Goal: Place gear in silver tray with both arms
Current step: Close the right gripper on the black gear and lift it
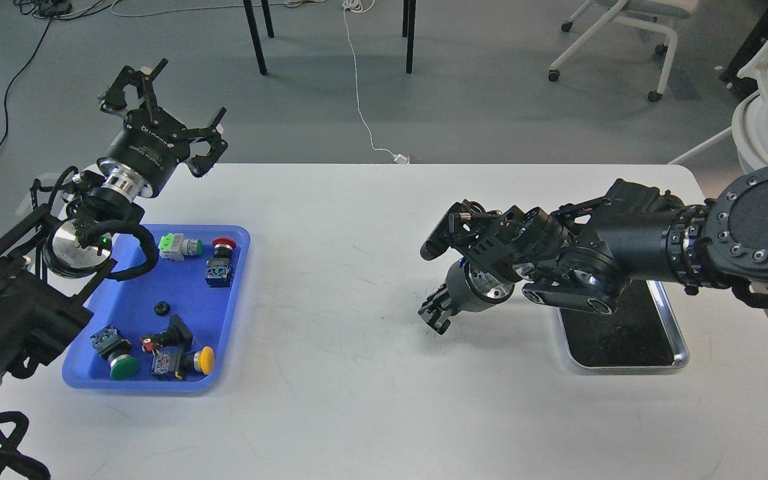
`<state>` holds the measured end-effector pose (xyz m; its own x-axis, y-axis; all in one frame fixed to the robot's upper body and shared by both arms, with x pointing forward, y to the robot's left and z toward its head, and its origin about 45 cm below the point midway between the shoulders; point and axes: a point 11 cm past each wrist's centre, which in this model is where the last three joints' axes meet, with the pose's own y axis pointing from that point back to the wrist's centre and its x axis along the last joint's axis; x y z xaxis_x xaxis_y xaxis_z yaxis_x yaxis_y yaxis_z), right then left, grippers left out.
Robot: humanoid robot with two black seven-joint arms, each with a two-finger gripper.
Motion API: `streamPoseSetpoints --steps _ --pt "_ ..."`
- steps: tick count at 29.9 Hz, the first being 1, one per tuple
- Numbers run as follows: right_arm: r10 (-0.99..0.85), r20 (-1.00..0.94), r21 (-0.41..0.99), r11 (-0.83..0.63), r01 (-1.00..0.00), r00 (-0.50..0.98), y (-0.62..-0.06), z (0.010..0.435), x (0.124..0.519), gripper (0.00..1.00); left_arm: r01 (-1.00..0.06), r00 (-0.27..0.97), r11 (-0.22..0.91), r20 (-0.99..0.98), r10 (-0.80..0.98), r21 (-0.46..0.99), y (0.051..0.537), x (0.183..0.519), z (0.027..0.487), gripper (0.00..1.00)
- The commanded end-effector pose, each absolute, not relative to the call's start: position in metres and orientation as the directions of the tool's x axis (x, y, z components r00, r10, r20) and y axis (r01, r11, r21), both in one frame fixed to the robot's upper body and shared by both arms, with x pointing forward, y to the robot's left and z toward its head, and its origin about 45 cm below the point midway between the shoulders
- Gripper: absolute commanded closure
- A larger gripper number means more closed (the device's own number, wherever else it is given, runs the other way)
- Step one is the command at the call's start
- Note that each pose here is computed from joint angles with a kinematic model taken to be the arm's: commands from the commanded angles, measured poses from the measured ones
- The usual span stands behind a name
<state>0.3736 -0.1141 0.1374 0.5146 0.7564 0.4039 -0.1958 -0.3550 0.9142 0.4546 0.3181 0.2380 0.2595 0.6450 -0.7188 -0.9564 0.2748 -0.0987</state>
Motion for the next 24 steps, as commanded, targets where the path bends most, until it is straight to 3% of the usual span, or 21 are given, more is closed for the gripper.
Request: streamPoseSetpoints --steps 1,10,16,24 --pt "0.755 0.406 0.913 -0.362 -0.188 0.515 -0.113 0.138 0.373 0.84 -0.957 0.259 0.274 -0.718 0.645 -0.100 0.319 0.454 0.238 0.03" --pt "0.767 0.445 0.895 -0.372 -0.244 0.462 -0.102 0.173 0.392 0.86 -0.958 0.257 0.271 -0.716 0.649 -0.098 0.321 0.454 0.238 0.03" --pt "0.786 0.428 0.891 -0.285 -0.354 0.447 -0.172 0.211 0.421 0.86 -0.959 0.255 0.267 -0.709 0.658 -0.097 0.326 0.454 0.240 0.03" --pt "0.723 0.389 0.909 -0.200 -0.366 0.570 -0.281 0.218 0.401 0.85 -0.958 0.255 0.270 -0.707 0.659 -0.094 0.326 0.454 0.240 0.03"
